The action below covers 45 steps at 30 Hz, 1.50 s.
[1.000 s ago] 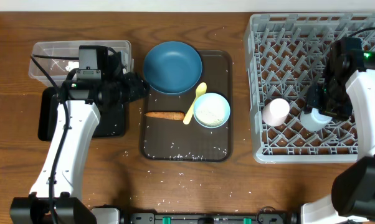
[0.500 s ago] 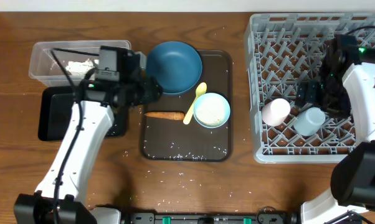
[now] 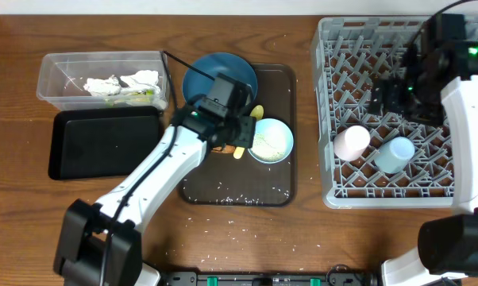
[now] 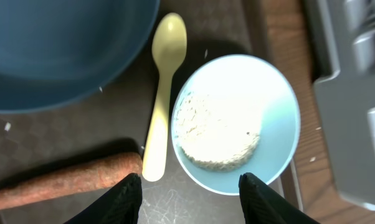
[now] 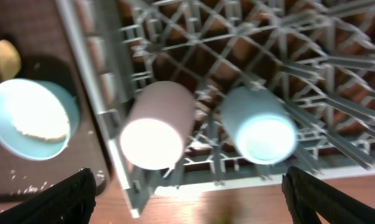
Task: Sort waste into correct bins and load items into the dishwasher rack
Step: 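Grasp the rim of the light-blue rice bowl with the left gripper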
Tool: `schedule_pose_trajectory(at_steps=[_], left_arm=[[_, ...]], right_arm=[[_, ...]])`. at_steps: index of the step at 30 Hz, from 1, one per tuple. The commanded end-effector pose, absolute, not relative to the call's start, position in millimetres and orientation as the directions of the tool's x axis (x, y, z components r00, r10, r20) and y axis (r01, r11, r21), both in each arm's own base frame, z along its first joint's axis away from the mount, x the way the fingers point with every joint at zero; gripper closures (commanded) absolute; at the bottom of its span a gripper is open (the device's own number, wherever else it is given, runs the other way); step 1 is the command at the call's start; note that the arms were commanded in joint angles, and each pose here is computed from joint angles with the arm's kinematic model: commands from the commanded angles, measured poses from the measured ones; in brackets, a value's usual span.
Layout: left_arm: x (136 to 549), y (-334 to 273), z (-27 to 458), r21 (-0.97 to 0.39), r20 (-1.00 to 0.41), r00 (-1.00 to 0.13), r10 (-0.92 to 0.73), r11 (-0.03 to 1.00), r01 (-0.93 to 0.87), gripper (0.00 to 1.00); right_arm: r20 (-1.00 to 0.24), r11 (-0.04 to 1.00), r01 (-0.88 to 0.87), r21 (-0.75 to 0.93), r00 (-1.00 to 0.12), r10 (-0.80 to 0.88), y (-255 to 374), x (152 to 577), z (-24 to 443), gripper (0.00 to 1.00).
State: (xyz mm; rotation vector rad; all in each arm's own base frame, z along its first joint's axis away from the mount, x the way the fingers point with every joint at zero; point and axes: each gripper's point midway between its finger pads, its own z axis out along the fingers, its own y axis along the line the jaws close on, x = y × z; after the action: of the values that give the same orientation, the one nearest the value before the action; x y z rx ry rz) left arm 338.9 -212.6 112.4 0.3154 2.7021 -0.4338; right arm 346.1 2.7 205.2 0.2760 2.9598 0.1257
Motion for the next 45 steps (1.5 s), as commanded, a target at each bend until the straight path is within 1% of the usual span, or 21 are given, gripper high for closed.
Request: schedule_pose_trajectory(at_steps=[1,4,7,8,13,18,20,21,24,28,32,39,45], left_arm=[[342.2,-203.5,108.0,-0.206,-0.409,-0.9,0.149,0.946,0.25,0.47],[350.4,-191.7,109.2,-0.162,-0.429,-0.896,0.112,0.967,0.199,0.47],[365.5,-178.5,113.7,-0.109,-0.479,-0.874,0.087,0.982,0.157,0.47],[370.1,-175.1,115.4,-0.099,-0.494,-0.866,0.078,0.984,0.145,0.43],[385.4,-158.8,120.4,-0.097,-0.527,-0.85,0.03,0.991,0.095,0.42],[376.3,-148.5,119.1,-0.095,-0.488,-0.872,0.02,0.993,0.075,0.42],[363.5,-158.5,120.1,-0.149,-0.447,-0.894,0.042,0.981,0.121,0.41],[354.3,-170.1,120.8,-0.203,-0.42,-0.905,0.07,0.965,0.168,0.41],[336.2,-192.6,118.2,-0.284,-0.367,-0.923,0.116,0.931,0.23,0.41],[321.0,-213.1,106.3,-0.281,-0.329,-0.928,0.177,0.919,0.275,0.41],[314.4,-221.6,86.1,-0.232,-0.288,-0.942,0.174,0.941,0.245,0.41],[312.4,-224.5,44.1,-0.206,-0.195,-0.97,0.143,0.961,0.183,0.41],[314.6,-225.9,39.6,-0.207,-0.194,-0.971,0.14,0.962,0.18,0.42]], right_arm=[[-0.2,0.988,0.086,0.131,-0.973,0.112,30.5,350.3,216.3,0.06],[-0.24,0.987,0.042,0.157,-0.968,0.079,53.2,358.7,219.3,0.07],[-0.298,0.984,-0.003,0.179,-0.953,0.051,78.4,371.0,223.8,0.09],[-0.32,0.982,-0.011,0.189,-0.946,0.051,86.1,375.6,226.1,0.1],[-0.446,0.967,-0.081,0.24,-0.894,0.035,136.1,410.7,231.4,0.13],[-0.457,0.954,-0.141,0.263,-0.889,-0.005,178.3,422.6,214.6,0.14],[-0.449,0.953,-0.158,0.259,-0.893,-0.026,187.4,420.1,209.7,0.14],[-0.447,0.953,-0.161,0.257,-0.894,-0.03,188.8,419.0,209.2,0.14],[-0.447,0.955,-0.156,0.251,-0.894,-0.029,186.8,419.0,209.0,0.14],[-0.431,0.959,-0.142,0.247,-0.902,-0.023,180.7,417.3,206.7,0.13],[-0.403,0.964,-0.112,0.239,-0.915,-0.007,168.4,414.7,202.9,0.12],[-0.38,0.969,-0.101,0.224,-0.925,-0.009,158.5,411.4,199.5,0.12],[-0.381,0.972,-0.104,0.212,-0.924,-0.016,155.6,411.5,198.9,0.12]])
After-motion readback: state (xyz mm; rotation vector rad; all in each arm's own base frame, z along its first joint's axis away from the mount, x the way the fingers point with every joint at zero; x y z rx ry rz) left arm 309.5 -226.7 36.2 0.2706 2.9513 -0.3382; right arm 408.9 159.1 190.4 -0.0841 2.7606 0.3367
